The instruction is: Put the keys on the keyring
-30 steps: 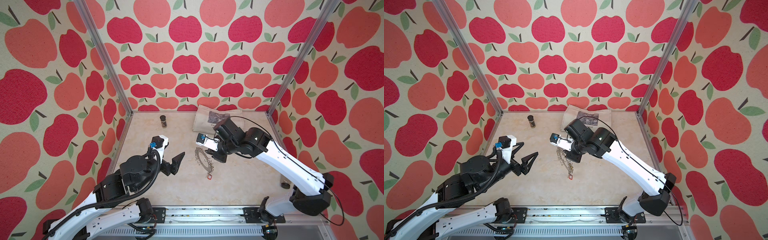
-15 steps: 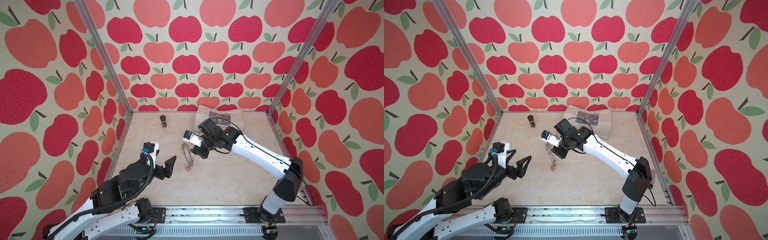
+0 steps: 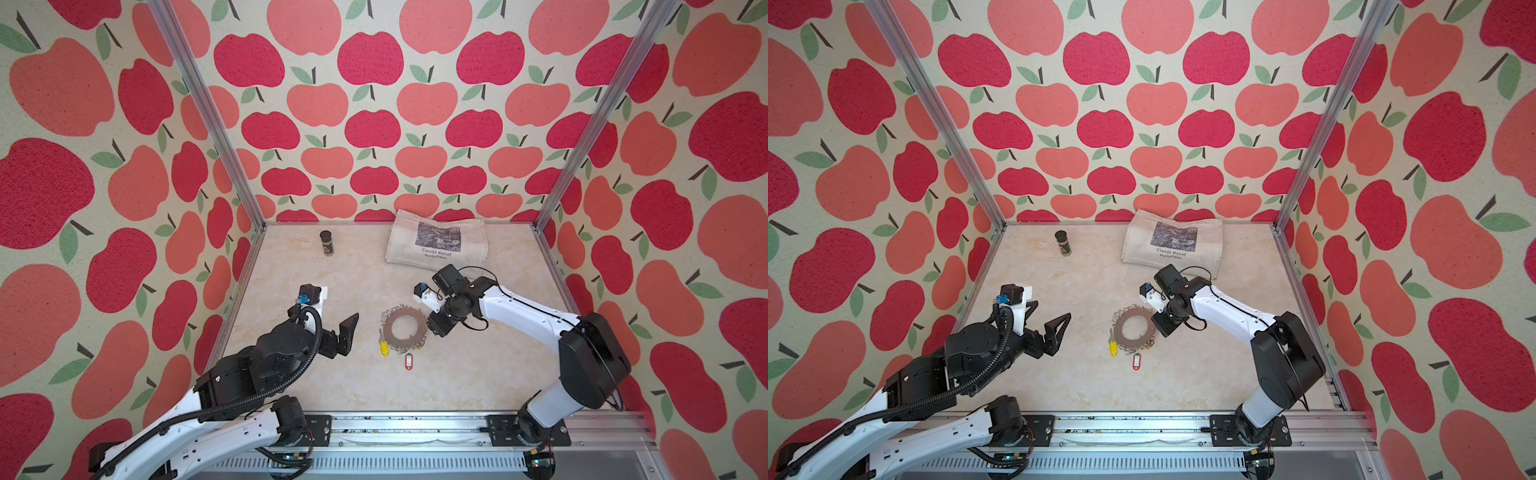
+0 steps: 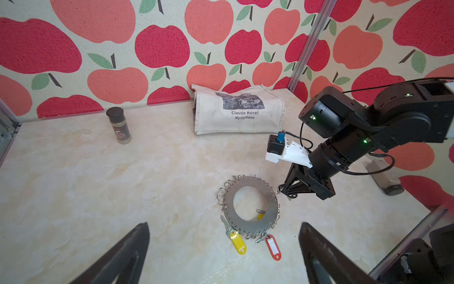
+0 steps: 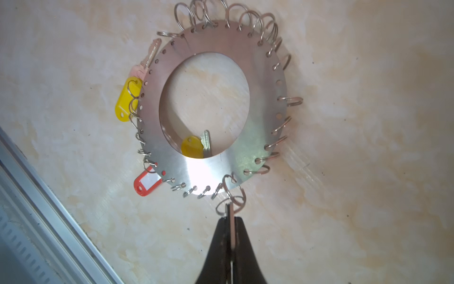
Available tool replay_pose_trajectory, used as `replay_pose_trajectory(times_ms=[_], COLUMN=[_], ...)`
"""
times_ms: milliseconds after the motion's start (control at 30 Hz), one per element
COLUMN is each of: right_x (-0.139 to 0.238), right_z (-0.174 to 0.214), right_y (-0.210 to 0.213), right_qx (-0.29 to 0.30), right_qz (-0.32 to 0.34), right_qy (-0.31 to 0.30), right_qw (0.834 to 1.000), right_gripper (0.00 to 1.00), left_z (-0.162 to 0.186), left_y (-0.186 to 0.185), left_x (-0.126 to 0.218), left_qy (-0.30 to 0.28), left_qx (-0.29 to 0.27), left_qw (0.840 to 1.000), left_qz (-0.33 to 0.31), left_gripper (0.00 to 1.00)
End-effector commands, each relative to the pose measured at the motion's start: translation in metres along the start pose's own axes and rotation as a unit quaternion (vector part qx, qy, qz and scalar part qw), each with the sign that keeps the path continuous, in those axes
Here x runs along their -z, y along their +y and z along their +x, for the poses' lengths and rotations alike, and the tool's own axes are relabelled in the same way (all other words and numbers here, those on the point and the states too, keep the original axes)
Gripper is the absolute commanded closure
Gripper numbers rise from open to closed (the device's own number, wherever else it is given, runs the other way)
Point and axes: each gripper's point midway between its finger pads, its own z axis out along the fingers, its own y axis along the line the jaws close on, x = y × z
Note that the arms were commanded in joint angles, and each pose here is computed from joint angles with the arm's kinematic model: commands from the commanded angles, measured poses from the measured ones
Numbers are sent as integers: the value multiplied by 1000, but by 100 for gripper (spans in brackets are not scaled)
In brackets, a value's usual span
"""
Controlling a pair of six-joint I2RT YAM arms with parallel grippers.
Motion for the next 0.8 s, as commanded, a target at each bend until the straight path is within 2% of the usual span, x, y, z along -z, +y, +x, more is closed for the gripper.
replay_pose_trajectory(times_ms=[0, 167, 200, 300, 400, 567, 767], right_x=[5, 1, 2, 7, 21, 53, 95], right_z=[2, 25, 29, 37, 34, 23, 4], right_y=[-11, -25, -29, -41, -48, -55, -80], right_qx=[-44, -95, -106, -135, -150, -152, -144], right_qz=[29, 59, 66, 85, 91, 102, 123], right_qy=[-20, -5, -3, -13, -45, -107, -212], right_qw=[998, 994, 992, 987, 983, 977, 959], right_gripper=[100, 98, 94, 68, 50, 35, 18], left_z=[5, 12, 13, 17, 21, 27, 23], left_y=[8, 15, 18, 25, 33, 55, 90], left_x=[-4, -14, -17, -24, -33, -47, -67], left_qy=[9, 22, 25, 28, 28, 28, -16], left_qx=[-13, -20, -19, -16, -4, 0, -13], left_qw=[999, 998, 998, 996, 996, 992, 984], left_qz=[-29, -55, -61, -78, -89, -125, -175], left_gripper=[2, 2, 2, 1, 0, 1, 1])
